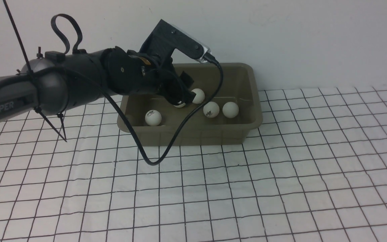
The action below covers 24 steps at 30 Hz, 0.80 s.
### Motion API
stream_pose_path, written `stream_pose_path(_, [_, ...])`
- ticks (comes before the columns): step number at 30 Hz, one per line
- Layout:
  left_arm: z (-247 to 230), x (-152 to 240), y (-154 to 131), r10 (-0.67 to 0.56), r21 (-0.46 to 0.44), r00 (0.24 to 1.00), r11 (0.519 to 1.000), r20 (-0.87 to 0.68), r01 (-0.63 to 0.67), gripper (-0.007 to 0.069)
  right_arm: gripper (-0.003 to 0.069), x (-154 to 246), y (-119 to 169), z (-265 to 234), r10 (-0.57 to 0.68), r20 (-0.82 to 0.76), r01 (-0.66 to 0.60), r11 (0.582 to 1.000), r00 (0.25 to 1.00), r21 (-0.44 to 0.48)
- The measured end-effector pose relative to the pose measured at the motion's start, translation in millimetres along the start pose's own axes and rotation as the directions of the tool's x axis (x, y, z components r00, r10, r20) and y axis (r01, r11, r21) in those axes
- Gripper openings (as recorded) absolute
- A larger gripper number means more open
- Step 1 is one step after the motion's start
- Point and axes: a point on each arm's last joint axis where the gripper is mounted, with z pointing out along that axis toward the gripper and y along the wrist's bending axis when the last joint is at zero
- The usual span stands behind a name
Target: Put the table tennis balls into the box on the white checkered tablecloth.
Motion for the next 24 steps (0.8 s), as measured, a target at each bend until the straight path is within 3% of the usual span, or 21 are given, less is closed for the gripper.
stream_pose_path(11, [-32.4, -24.8, -3.0, -0.057, 0.021, 0.995, 0.998, 0.079, 0.055, 0.0447, 0.0335, 13.3, 4.9, 5.2, 0.003, -0.052, -0.004, 1.0, 0.999, -0.022])
stream_pose_path(24, [-96.2, -65.0, -49.7, -0.22, 0.241, 0.959, 0.955, 0.178, 0.174, 0.0447, 0.0335, 19.1, 8.1, 4.9, 0.001, -0.11, -0.007, 0.998, 0.994, -0.055])
